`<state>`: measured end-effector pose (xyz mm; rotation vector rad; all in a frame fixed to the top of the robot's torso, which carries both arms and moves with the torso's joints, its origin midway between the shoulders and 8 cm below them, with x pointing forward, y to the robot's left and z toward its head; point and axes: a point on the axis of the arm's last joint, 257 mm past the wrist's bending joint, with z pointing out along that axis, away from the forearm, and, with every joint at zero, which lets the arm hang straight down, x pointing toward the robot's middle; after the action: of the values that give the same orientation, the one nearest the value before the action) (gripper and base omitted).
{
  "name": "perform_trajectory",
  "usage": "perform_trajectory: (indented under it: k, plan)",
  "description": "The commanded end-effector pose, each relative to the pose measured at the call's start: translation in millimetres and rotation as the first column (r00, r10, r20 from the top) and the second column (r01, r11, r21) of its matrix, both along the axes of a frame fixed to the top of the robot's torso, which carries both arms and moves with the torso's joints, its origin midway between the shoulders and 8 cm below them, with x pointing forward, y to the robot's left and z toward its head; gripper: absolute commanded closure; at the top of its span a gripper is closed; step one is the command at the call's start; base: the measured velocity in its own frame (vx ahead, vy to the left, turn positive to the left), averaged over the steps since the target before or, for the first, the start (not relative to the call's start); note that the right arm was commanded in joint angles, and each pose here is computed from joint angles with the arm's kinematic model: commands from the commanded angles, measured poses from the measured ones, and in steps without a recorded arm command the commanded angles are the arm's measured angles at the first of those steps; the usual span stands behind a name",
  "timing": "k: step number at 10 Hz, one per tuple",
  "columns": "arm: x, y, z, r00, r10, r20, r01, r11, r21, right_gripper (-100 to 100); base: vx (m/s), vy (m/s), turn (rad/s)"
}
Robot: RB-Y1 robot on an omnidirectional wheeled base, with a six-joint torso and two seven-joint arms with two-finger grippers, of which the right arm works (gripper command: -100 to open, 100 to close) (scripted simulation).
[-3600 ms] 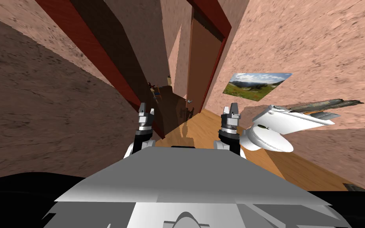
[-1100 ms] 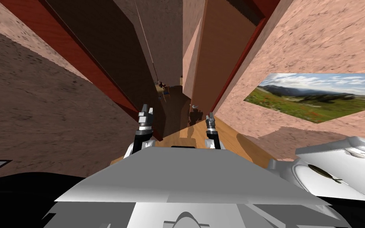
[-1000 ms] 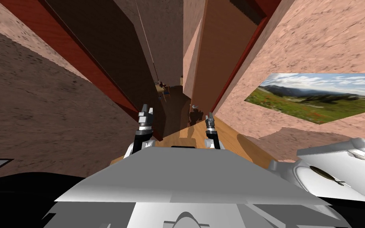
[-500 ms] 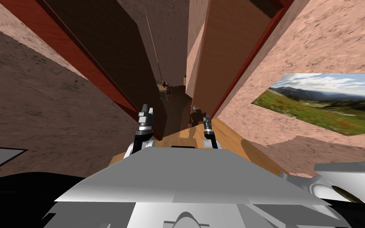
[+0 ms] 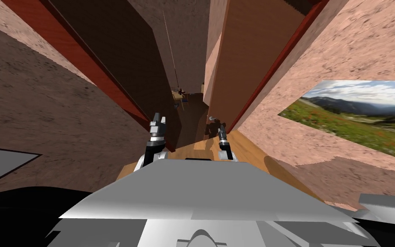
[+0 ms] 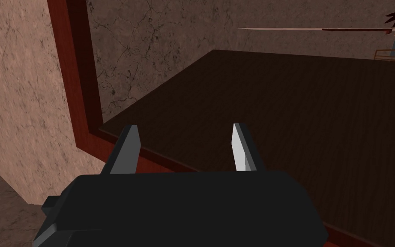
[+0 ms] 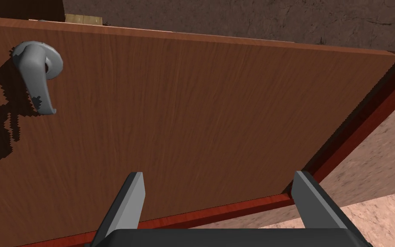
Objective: Push the door open
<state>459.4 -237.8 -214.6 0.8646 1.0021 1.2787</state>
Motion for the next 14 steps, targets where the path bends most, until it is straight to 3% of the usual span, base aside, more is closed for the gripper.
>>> perform_trajectory:
  k: [1, 6, 12, 14]
  plan:
    - [1.0, -0.9, -8.9, 0.9999, 0.003, -0.015, -0.003, 1.0, 0.004, -100, 0.047, -0.083, 0.034]
    - [10.1, 6.7, -49.8, 0.9956, 0.025, -0.091, -0.023, 0.999, 0.032, -100, 0.046, -0.102, 0.116]
    - [16.0, 14.8, -93.4, 0.9836, 0.047, -0.174, -0.037, 0.997, 0.061, -100, 0.06, -0.111, 0.12]
    - [16.5, 16.1, -99.8, 0.9811, 0.05, -0.187, -0.039, 0.997, 0.065, -100, 0.023, -0.064, 0.04]
